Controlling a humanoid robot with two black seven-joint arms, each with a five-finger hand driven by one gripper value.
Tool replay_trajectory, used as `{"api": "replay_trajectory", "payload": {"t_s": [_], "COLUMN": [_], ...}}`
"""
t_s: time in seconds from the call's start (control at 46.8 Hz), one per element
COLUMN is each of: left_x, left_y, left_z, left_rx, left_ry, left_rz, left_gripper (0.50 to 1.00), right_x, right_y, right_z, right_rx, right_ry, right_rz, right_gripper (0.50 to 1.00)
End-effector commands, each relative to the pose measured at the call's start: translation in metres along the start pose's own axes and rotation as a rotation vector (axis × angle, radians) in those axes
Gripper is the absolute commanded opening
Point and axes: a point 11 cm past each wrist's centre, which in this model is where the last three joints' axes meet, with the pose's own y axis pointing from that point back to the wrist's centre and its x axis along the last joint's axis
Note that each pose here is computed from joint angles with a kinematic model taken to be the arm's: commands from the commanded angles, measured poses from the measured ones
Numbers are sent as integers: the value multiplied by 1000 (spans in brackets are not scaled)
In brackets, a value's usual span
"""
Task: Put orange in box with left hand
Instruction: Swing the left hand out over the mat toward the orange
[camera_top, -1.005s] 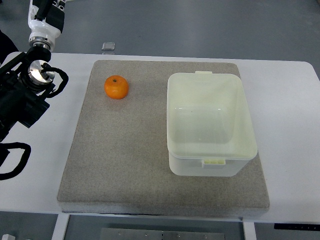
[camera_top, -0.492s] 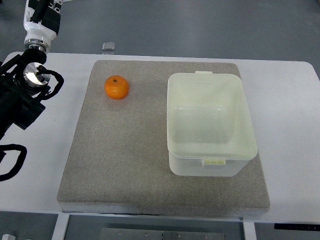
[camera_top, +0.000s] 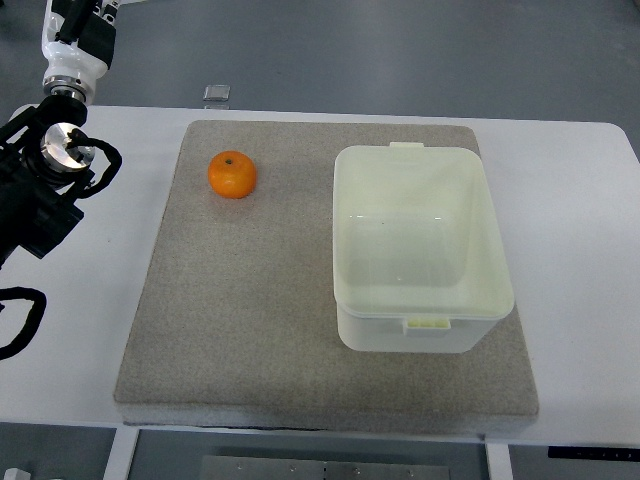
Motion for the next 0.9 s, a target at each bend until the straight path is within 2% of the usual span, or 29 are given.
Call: {"api": "replay_trajectory", "payload": {"t_s": [0.0, 0.214, 0.492, 0.706, 0.877], "left_x": [-6, -23, -26, -47, -51], "left_y": [-2, 3, 12, 22, 40], "left_z": [5, -8, -16, -25, -34], "left_rx": [4, 115, 245, 381, 488], "left_ry": [-10, -142, -343, -689, -966], "left_rz": [-31, -149, -259, -503, -724], "left_gripper": [990, 990, 990, 990, 988], "right_x": [0, 0, 0, 0, 0], "right_y": [0, 0, 0, 0, 0], "right_z": [0, 0, 0, -1, 0], "right_rx": [0, 0, 0, 1, 0], "right_ry": [0, 0, 0, 0, 0], "right_rz": [0, 0, 0, 0, 0], "right_gripper": [932, 932, 932, 932, 932]}}
